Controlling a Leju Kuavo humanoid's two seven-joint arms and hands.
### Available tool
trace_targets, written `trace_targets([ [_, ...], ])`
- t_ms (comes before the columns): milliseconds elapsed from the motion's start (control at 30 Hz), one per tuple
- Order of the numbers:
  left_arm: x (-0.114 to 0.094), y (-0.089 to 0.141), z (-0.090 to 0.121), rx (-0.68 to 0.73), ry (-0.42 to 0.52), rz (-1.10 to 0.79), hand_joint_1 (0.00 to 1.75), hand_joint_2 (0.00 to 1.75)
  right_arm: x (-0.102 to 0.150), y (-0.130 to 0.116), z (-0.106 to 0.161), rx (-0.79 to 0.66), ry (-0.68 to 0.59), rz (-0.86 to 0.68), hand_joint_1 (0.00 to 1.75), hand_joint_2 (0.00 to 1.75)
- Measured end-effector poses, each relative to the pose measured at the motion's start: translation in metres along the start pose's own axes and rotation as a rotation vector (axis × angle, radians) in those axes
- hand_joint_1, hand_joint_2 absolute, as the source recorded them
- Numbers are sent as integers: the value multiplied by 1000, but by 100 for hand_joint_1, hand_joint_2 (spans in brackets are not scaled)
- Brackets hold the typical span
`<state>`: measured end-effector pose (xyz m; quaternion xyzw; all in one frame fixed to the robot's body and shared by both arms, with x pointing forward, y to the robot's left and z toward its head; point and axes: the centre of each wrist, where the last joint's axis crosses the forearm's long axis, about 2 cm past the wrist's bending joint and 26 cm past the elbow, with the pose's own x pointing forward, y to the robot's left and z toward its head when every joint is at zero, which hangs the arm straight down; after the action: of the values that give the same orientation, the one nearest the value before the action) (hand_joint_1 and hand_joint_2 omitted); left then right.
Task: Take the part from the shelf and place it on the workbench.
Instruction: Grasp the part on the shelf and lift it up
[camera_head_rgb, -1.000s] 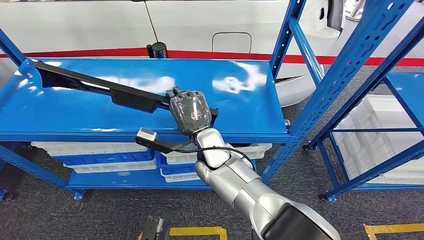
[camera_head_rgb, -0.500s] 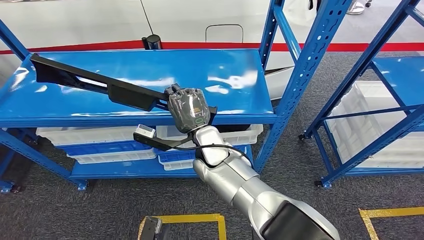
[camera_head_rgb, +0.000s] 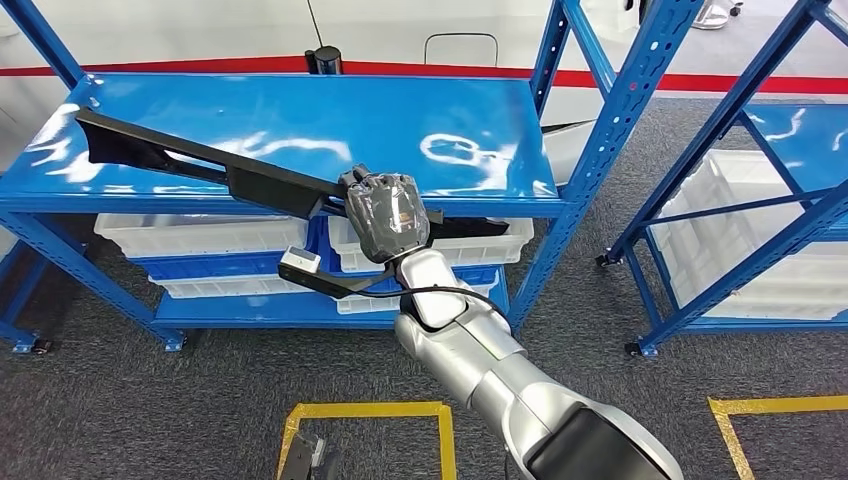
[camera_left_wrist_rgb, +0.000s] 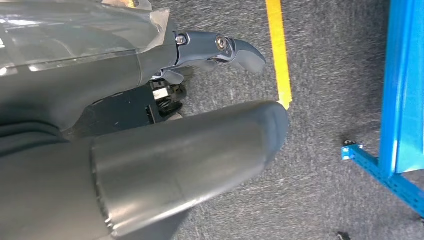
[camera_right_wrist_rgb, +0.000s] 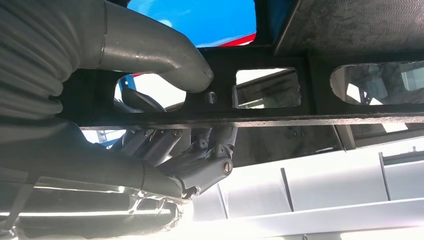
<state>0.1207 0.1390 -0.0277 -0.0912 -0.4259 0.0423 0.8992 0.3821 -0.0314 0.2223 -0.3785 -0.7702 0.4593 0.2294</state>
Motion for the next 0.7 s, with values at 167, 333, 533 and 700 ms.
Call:
trace_targets([
  [167, 0, 0, 0, 0, 0, -1, 0, 0, -1, -1, -1, -3, 3, -1, 175, 175],
  [333, 0, 2, 0, 2, 0, -3, 0, 0, -1, -1, -1, -2, 4, -2, 175, 175],
  [533, 0, 2, 0, 3, 0, -5, 0, 0, 0, 1, 1, 1, 5, -5, 175, 175],
  [700, -1, 2, 0, -2, 1, -9, 0, 0, -1, 0, 1, 1, 6, -3, 175, 175],
])
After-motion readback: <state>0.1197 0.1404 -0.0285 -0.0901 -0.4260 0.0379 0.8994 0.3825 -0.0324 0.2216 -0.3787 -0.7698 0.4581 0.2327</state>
